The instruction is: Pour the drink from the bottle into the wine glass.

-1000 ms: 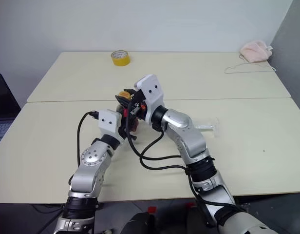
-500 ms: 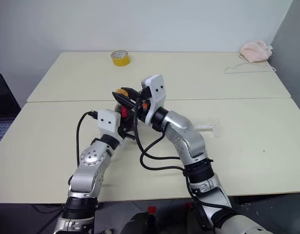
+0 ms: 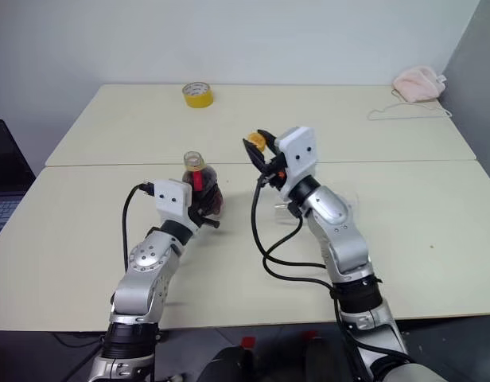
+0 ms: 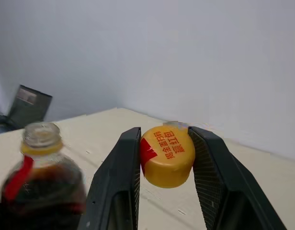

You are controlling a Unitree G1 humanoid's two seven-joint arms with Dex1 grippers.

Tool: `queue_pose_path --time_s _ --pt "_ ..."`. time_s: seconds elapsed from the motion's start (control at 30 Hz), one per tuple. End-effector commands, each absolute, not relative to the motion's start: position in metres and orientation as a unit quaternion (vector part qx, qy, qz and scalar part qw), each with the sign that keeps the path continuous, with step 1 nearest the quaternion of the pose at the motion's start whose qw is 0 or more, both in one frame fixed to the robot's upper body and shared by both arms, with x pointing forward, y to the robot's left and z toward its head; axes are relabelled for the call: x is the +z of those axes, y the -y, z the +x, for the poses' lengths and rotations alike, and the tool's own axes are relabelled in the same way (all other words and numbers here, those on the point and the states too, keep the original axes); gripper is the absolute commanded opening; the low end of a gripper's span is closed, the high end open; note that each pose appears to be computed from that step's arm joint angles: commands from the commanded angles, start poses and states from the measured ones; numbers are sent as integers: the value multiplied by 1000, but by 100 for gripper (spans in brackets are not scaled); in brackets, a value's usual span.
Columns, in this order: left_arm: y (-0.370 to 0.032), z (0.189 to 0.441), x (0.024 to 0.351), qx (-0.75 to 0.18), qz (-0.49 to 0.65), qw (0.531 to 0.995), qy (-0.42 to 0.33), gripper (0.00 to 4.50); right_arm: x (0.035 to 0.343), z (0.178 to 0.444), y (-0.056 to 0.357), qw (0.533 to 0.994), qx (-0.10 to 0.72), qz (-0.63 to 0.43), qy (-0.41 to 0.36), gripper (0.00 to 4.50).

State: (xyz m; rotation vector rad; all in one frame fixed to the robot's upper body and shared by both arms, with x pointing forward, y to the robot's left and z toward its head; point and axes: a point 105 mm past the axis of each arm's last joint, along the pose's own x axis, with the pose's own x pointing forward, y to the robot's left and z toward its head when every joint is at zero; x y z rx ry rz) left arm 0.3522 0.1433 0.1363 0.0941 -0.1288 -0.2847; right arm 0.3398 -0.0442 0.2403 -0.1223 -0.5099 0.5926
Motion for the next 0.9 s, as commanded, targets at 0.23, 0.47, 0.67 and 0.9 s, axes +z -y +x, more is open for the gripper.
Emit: queue_pose_path --time_s 0.23,0.47,0.67,0.9 --pt "-144 350 159 -139 37 984 109 77 215 327 164 956 2 -141 257 123" --pt "-144 351 158 -141 36 983 109 77 155 311 236 974 -133 -117 141 123" --pt "-144 352 158 -142 36 983 110 77 112 303 239 986 -114 -106 61 123" --pt "-145 352 160 -140 37 983 112 77 81 300 242 992 -110 -66 -2 123"
